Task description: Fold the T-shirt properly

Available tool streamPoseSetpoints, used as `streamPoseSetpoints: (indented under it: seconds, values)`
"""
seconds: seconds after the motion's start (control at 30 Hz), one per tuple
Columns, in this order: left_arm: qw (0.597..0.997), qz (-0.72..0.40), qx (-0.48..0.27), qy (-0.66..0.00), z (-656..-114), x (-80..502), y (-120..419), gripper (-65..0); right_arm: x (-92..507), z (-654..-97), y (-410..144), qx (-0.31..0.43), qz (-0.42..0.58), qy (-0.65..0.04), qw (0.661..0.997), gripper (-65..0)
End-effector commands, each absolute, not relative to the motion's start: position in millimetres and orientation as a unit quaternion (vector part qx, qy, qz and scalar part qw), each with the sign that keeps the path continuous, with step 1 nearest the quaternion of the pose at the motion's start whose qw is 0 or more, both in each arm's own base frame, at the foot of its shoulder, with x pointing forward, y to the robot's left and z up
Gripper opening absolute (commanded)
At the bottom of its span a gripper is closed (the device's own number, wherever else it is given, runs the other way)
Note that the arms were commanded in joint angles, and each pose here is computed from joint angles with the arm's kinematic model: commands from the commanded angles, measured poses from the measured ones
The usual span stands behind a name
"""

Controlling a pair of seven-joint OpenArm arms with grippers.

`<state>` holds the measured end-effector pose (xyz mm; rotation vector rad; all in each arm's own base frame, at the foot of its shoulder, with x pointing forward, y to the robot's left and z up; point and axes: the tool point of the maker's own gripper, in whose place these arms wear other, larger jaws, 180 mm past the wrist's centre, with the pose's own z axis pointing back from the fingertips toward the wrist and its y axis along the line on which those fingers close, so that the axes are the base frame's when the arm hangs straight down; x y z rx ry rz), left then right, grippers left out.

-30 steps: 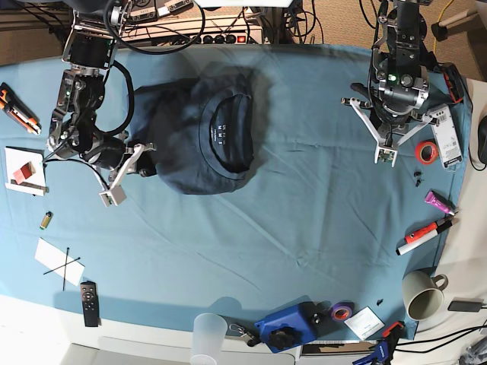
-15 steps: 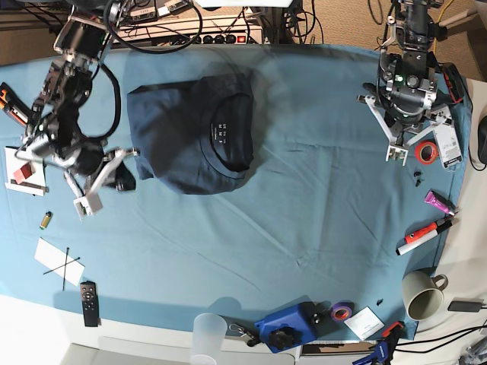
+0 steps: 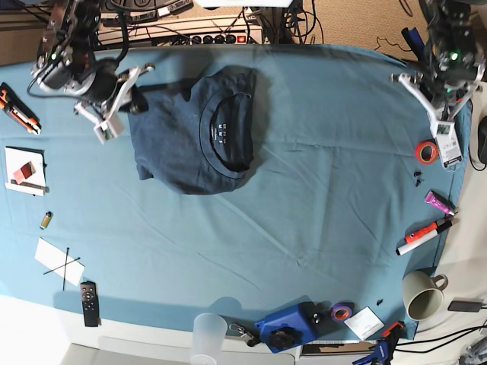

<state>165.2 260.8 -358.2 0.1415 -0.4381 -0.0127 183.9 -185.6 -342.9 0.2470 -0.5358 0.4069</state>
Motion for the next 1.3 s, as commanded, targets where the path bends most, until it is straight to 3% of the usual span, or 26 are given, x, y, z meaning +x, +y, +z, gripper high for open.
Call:
streamPoseSetpoints:
  seconds: [0.0, 0.77, 1.27]
  values:
    - [0.971, -0.008, 0.074, -0.228, -349, 164, 264, -65.0, 180, -338, -185, 0.119, 0.208, -0.267, 0.933, -65.0]
    - [0.998, 0.031, -0.004, -0.053, -398, -12, 223, -65.0, -2, -382, -194, 0.134, 0.186, -0.024, 0.973, -65.0]
    - [0.992, 0.088, -0.068, 0.052, -477, -81, 196, -65.0, -74, -453, -227, 0.170, 0.095, 0.106, 0.975, -65.0]
